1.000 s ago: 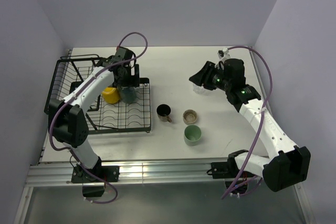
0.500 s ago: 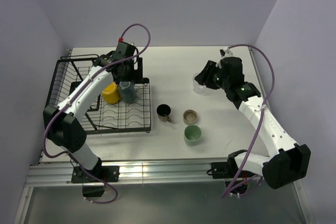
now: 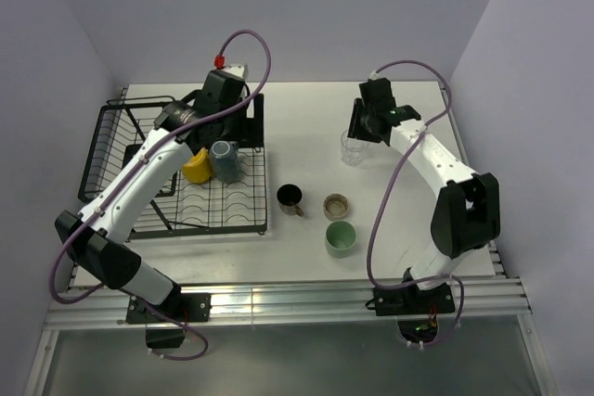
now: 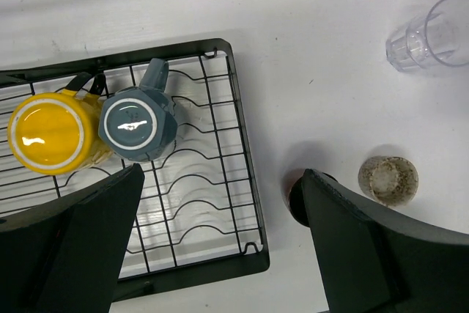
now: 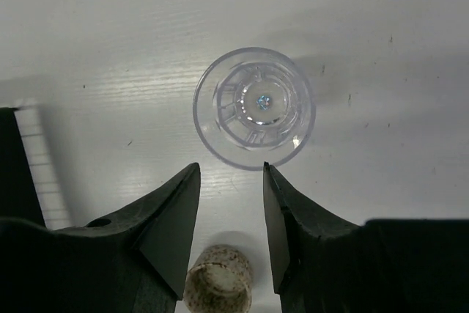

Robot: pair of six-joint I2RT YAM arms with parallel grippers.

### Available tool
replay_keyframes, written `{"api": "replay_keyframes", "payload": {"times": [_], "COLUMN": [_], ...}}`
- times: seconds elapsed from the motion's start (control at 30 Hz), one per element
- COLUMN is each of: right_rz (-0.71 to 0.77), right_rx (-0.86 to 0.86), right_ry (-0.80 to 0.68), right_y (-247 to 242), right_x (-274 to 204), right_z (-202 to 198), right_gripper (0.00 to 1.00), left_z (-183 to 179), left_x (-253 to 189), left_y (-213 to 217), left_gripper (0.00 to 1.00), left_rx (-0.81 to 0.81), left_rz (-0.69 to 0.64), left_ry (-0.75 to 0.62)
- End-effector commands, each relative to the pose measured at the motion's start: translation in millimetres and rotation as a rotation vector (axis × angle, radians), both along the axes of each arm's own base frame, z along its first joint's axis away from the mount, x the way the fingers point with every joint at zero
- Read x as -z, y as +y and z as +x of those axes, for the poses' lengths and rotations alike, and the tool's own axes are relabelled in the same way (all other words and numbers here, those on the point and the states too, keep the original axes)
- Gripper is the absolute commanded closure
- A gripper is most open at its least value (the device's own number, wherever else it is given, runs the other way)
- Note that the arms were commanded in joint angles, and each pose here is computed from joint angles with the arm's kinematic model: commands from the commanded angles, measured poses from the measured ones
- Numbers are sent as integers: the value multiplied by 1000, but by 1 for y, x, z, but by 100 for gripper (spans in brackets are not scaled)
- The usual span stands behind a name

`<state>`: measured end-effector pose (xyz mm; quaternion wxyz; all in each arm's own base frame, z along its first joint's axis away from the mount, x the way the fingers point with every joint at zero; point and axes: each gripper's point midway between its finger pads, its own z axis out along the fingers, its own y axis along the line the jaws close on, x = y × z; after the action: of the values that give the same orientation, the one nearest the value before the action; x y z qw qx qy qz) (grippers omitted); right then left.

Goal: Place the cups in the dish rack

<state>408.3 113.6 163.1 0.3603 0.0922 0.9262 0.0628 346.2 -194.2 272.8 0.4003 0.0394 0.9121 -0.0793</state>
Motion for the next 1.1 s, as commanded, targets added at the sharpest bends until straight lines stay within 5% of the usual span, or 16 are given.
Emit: {"api": "replay_keyframes", "payload": {"times": [0.0, 0.8, 1.07], "right_rz": [-51, -186, -202], "right_rx": [-4, -9, -24], "right_ry": [-35, 96, 112], "right_y": [2, 26, 29], "right_x": [-15, 56, 68], "right_z": [15, 35, 44], "right_gripper": [53, 52, 66], "left_z": [-5, -15, -18], "left_x": [-29, -21, -17], "left_y": [-4, -1, -2], "left_gripper": [4, 4, 5], "left_rx": [7, 25, 23], "left_rz": [-65, -73, -90], "left_ry": [-62, -64, -62]}}
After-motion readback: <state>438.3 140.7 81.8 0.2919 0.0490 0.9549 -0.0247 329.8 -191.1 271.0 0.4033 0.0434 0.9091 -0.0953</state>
